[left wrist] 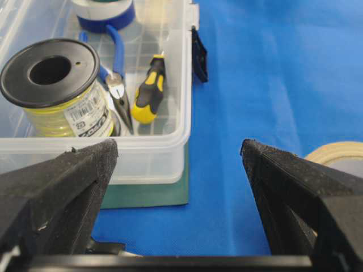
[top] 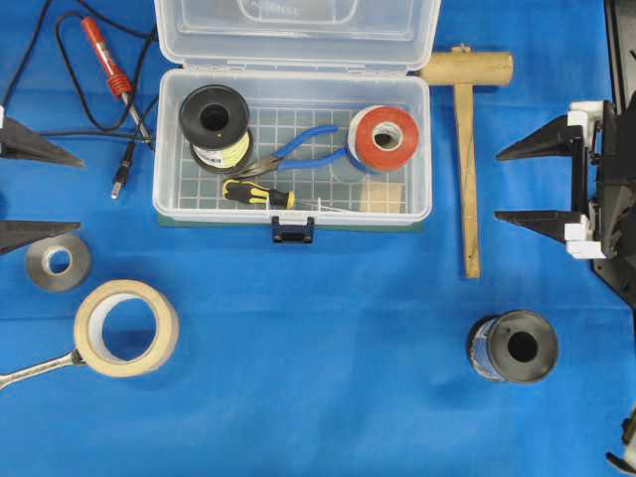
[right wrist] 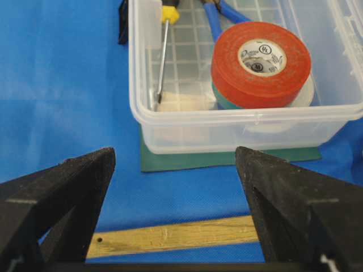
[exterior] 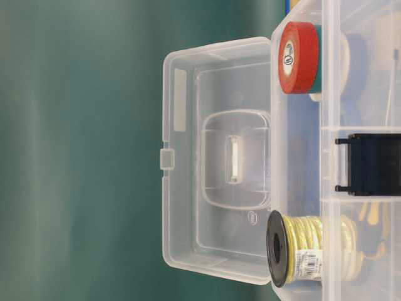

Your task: Open the tool box with both arms.

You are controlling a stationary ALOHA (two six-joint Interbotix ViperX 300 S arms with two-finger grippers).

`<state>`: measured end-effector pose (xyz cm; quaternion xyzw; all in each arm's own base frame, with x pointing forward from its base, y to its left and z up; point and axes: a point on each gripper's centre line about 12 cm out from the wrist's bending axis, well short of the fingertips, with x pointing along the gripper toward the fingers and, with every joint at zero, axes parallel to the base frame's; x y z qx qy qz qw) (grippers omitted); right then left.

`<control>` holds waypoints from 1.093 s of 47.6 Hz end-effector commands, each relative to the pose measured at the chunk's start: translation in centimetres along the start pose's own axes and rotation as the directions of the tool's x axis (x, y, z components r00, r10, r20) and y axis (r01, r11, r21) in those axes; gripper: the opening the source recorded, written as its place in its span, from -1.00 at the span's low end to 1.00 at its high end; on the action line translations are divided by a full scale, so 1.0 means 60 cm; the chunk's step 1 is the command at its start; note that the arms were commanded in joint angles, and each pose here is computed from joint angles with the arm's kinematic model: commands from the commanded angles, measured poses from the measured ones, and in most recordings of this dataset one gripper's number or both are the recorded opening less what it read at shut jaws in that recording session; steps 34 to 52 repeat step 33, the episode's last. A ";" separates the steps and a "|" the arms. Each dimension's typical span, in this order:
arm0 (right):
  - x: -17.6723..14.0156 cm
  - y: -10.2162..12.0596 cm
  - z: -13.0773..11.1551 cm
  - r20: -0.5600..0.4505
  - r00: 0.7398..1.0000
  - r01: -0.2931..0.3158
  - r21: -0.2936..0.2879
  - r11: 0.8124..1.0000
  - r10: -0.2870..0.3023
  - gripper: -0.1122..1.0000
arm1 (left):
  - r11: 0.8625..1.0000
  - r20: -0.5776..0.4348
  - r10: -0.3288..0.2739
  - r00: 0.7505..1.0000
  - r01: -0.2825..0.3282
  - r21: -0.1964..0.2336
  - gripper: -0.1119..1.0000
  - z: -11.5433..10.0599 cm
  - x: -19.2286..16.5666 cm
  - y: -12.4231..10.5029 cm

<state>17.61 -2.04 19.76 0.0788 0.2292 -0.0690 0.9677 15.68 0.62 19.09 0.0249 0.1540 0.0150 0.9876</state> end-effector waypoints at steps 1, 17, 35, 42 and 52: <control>-0.001 0.002 0.014 0.021 1.000 -0.003 -0.004 1.000 0.004 0.73 | 1.000 0.009 -0.001 1.000 0.001 -0.003 0.79 0.008 0.001 0.000; -0.001 0.003 0.014 0.022 1.000 -0.005 -0.002 1.000 0.005 0.73 | 1.000 0.012 -0.001 1.000 0.001 -0.003 0.79 0.009 0.001 0.000; 0.000 0.002 0.012 0.018 1.000 -0.005 -0.003 1.000 0.005 0.73 | 1.000 0.011 -0.001 1.000 0.001 -0.003 0.79 0.008 0.001 0.000; 0.000 0.002 0.012 0.018 1.000 -0.005 -0.003 1.000 0.005 0.73 | 1.000 0.011 -0.001 1.000 0.001 -0.003 0.79 0.008 0.001 0.000; 0.000 0.002 0.012 0.018 1.000 -0.005 -0.003 1.000 0.005 0.73 | 1.000 0.011 -0.001 1.000 0.001 -0.003 0.79 0.008 0.001 0.000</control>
